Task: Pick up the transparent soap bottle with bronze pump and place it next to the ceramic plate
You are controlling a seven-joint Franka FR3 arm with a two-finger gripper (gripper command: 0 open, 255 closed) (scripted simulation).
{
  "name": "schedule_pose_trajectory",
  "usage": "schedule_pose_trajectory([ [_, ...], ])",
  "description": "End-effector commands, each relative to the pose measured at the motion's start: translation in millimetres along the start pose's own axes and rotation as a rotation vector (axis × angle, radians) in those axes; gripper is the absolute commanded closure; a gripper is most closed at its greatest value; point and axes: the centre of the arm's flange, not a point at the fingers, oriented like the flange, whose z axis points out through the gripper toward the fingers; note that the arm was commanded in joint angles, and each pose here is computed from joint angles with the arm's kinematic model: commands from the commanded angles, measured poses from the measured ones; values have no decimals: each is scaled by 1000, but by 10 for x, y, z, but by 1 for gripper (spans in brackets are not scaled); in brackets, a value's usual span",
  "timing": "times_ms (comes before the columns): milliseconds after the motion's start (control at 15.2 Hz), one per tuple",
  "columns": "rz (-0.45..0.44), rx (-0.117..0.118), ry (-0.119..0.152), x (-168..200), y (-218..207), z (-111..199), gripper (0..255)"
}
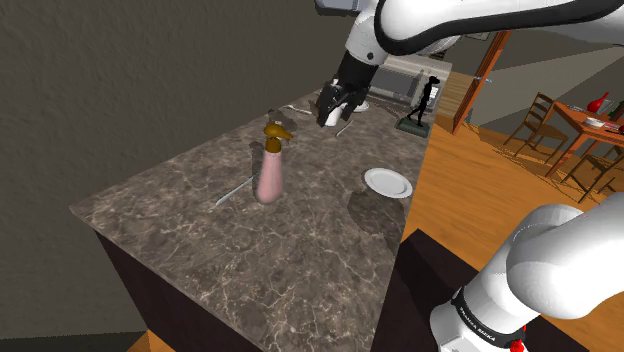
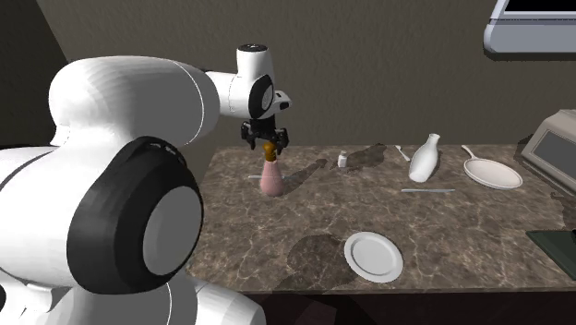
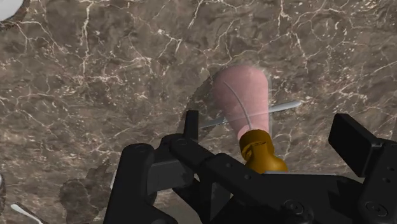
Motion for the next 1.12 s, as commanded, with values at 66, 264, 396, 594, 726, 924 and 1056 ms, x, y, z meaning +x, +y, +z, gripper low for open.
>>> schedule_pose_trajectory([
  [66, -2, 20, 17, 242, -59, 277, 0],
  [264, -5, 40, 33, 496, -136, 539, 0],
  [396, -7, 53, 43, 668, -190, 710, 0],
  [594, -10, 73, 59, 929, -277, 962, 0],
  [726, -10, 77, 62, 990, -301, 1069, 0],
  [924, -10, 77, 62, 1000, -313, 1227, 0],
  [1056, -10, 77, 62, 1006, -321, 1332, 0],
])
